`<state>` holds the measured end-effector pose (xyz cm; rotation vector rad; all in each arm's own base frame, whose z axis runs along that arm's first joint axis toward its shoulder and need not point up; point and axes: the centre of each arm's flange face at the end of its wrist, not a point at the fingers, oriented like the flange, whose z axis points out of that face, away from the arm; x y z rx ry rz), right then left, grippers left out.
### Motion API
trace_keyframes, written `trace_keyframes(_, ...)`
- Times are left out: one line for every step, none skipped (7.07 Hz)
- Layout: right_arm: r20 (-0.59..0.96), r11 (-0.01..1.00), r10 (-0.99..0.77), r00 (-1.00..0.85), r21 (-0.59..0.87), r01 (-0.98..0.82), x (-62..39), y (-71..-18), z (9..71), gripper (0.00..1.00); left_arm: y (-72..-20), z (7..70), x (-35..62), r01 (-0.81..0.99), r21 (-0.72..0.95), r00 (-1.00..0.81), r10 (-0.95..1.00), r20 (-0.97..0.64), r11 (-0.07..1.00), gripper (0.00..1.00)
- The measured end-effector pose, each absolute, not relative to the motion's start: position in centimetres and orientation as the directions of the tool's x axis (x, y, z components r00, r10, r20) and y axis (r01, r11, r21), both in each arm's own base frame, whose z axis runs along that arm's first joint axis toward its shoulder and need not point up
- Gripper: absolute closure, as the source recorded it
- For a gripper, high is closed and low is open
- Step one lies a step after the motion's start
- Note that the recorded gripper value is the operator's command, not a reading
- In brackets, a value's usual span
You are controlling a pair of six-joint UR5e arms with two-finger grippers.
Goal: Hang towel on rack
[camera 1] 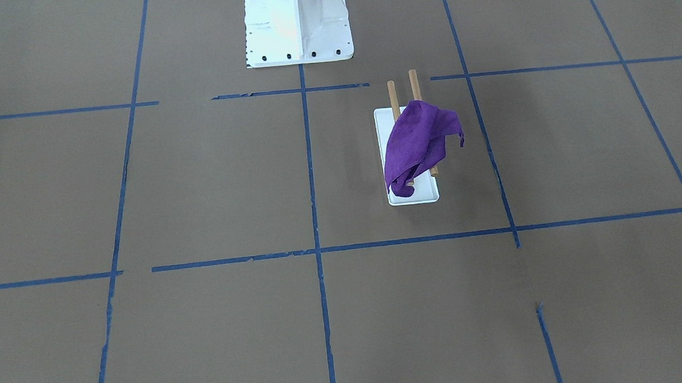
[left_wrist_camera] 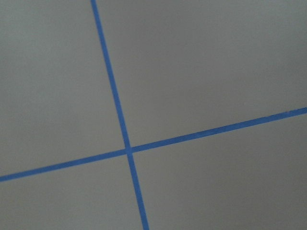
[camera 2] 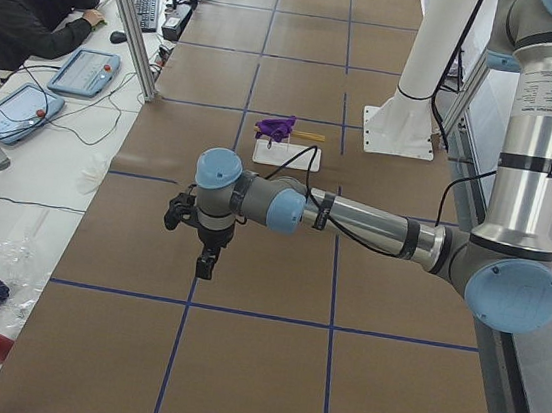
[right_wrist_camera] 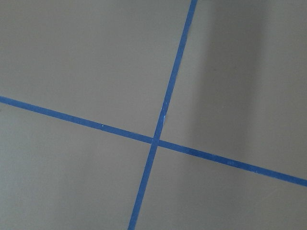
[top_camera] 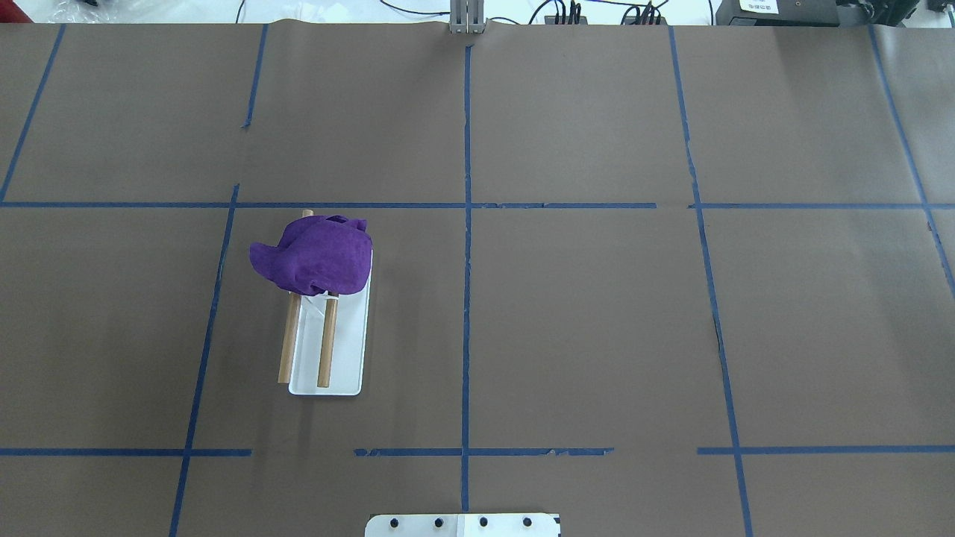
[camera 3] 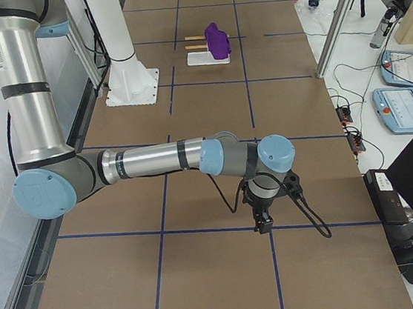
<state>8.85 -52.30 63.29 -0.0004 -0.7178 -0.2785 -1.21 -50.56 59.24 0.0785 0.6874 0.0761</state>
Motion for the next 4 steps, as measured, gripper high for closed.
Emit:
trace_keyframes(0.650, 0.964, -0.250, 0.718, 0.094, 0.251, 8.9, -52.3, 63.3, 0.00, -49.9, 60.3, -1.8, -0.034, 0.030, 0.772, 0.045, -0.634, 0.999, 0.00)
trace_keyframes(0.650, 0.964, -0.250, 0.718, 0.095, 0.250, 8.9, -52.3, 63.3, 0.00, -49.6, 60.5, -2.4, -0.023, 0.002, 0.771, 0.019, -0.636, 1.000, 0.00)
trace_keyframes(0.649, 0.964, -0.251, 0.718, 0.096, 0.249, 8.9, -52.4, 63.2, 0.00, -50.0, 60.0, -2.8, -0.012, 0.001, 0.770, 0.010, -0.638, 1.000, 0.00)
trace_keyframes(0.649, 0.964, -0.249, 0.719, 0.096, 0.247, 8.9, -52.4, 63.1, 0.00, -50.8, 59.0, -3.0, -0.004, 0.012, 0.770, 0.011, -0.638, 1.000, 0.00)
